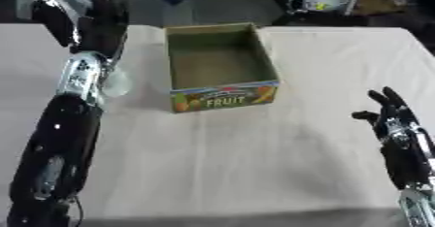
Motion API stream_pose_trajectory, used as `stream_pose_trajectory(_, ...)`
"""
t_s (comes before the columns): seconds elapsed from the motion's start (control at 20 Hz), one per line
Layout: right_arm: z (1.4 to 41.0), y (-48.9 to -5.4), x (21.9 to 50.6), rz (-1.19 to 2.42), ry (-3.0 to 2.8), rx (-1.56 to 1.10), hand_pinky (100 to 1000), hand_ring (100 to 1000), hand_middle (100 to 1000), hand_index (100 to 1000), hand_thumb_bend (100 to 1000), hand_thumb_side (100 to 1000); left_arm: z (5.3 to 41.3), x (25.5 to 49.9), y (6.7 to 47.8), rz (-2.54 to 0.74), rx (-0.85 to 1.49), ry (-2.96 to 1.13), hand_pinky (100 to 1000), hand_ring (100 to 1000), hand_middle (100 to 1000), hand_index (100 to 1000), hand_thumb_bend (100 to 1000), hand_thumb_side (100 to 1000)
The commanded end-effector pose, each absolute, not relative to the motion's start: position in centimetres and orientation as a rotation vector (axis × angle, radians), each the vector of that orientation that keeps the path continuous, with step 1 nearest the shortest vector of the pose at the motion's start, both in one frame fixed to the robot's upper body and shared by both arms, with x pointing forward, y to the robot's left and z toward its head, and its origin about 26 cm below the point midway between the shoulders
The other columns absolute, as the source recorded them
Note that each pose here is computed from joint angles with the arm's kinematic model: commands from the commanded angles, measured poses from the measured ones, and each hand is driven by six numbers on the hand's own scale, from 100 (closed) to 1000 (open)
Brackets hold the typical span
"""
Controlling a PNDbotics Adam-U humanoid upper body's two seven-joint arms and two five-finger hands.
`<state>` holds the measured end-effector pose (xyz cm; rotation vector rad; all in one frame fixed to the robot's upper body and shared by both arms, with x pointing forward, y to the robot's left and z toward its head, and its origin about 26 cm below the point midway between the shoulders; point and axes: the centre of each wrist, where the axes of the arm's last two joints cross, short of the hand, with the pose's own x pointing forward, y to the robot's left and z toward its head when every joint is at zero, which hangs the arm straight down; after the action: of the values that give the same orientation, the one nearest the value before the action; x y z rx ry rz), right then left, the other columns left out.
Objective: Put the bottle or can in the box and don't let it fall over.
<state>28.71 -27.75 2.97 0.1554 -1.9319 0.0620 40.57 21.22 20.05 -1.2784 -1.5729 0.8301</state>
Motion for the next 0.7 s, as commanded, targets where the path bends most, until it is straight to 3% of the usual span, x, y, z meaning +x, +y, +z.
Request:
stream_pose_trajectory(0.05, 3.4, -27.8, 28.9, 0.076, -1.945, 0.156, 986, 692, 922, 994, 100, 575, 23.5, 40.0, 21.5, 0.745, -1.319, -1.659, 177, 100, 192, 973, 602, 564)
stream_pose_trajectory(0.45, 3.3, -27.4, 29.0, 0.096, -1.938, 0.182, 986, 692, 921, 994, 100, 573, 27.0, 40.6, 18.9, 0.594, -1.394, -1.633, 187, 115, 199, 972, 530, 592)
stream_pose_trajectory(0.7, 3.4, -26.6, 29.3, 0.113, -1.940, 0.222, 986, 692, 921, 993, 100, 572, 26.5, 42.2, 16.2, 0.493, -1.364, -1.547, 192, 120, 202, 970, 495, 664)
